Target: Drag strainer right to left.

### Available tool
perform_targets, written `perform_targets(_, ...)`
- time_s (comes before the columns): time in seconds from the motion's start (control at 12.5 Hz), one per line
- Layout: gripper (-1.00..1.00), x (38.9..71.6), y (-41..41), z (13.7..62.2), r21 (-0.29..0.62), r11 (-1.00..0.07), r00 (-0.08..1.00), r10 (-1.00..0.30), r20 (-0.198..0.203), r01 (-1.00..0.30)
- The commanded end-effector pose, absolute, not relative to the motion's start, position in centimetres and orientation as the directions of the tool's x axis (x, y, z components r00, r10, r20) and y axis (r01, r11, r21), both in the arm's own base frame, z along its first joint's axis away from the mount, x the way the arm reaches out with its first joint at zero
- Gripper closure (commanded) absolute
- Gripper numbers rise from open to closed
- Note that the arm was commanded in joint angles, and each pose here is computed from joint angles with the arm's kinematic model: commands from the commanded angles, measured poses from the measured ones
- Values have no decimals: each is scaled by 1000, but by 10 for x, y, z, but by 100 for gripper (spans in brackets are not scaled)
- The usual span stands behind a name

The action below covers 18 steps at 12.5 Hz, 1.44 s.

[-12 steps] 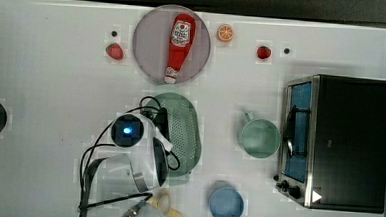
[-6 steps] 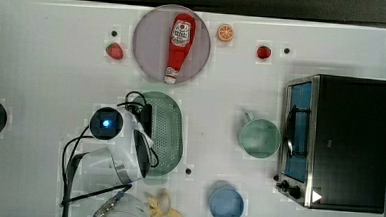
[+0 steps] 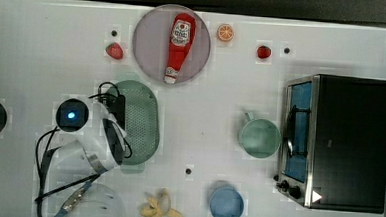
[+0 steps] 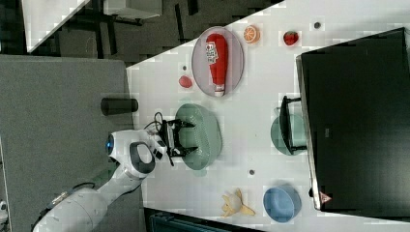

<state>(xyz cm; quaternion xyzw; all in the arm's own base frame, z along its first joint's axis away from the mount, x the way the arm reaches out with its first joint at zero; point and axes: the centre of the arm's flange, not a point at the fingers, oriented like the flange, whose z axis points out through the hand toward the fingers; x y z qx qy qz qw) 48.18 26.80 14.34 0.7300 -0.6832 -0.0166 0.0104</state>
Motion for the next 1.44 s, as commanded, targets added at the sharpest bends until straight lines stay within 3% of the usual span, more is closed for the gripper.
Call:
perform_targets(0.08,-100,481,300,148,66,-15,13,-1000,-22,-998)
perform_targets(0.56,-100,485,348,148,84,7,-14,-997,-82,-996)
perform_targets(1.44,-100,476,407,145,82,-10,-2,-990,-141,-997)
